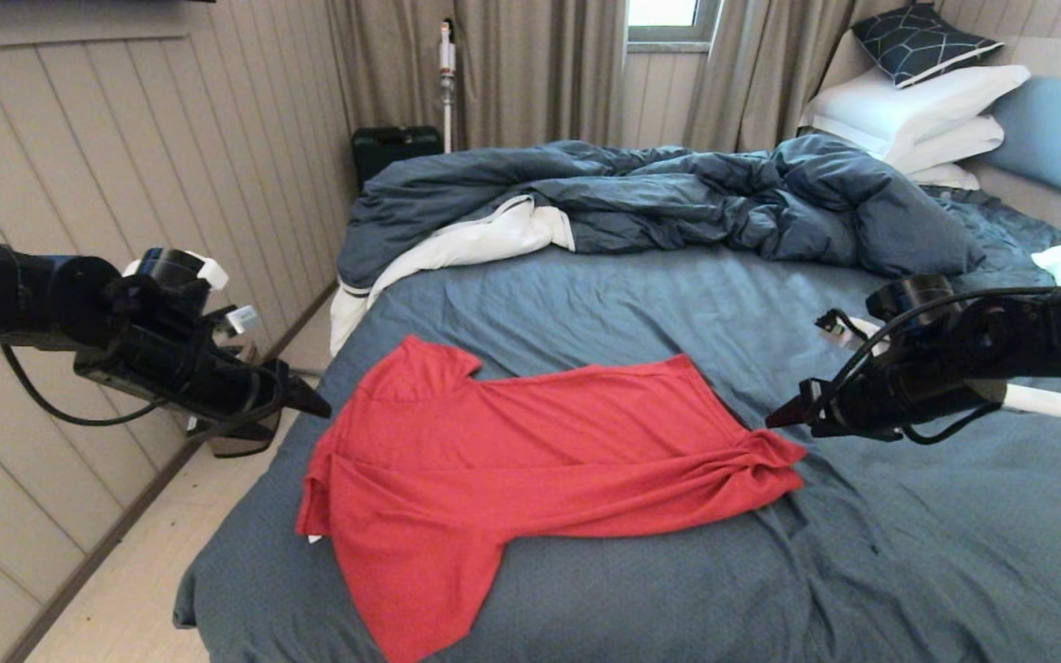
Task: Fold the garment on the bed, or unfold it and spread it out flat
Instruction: Fold the red T-shirt
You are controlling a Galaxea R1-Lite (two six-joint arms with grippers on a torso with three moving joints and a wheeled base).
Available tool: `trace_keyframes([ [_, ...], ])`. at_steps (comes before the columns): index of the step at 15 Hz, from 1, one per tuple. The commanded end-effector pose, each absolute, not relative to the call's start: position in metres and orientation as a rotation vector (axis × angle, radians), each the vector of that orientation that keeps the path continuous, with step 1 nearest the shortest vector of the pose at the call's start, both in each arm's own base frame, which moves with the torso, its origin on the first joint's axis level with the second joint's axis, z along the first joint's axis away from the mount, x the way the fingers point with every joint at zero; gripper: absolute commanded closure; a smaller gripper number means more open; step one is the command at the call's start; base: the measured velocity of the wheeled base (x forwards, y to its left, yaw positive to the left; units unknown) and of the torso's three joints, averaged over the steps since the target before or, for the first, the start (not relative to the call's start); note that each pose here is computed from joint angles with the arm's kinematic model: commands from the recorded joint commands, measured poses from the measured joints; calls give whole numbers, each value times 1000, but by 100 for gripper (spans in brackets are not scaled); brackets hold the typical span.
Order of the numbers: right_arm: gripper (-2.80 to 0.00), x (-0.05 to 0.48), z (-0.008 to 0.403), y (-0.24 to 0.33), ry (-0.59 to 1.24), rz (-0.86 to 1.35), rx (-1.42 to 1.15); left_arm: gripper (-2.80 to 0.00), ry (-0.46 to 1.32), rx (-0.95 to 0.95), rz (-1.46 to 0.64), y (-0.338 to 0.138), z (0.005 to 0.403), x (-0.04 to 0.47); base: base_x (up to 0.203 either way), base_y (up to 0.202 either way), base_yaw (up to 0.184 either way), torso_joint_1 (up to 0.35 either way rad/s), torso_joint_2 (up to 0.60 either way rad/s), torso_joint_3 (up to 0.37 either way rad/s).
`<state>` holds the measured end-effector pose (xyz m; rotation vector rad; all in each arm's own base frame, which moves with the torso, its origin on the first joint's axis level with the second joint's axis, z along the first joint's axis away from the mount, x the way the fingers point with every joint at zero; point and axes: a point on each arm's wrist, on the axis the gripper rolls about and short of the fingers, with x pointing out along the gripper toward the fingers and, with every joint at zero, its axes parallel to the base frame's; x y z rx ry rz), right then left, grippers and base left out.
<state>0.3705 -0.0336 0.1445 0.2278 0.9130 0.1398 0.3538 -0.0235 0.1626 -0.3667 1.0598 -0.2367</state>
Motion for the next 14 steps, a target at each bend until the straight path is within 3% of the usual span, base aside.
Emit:
trace_keyframes([
  [1,0,352,164,-32,875,145,220,0,1054,-367,-247,-23,174,330,0,0,0,0,0,0],
  [8,0,312,183,-35,837,180,253,0,1308,-275,-356,-65,115,283,0,0,0,0,0,0],
  [14,0,316,181,-47,811,209,279,0,1280,-273,-380,-67,98,278,0,0,0,0,0,0],
])
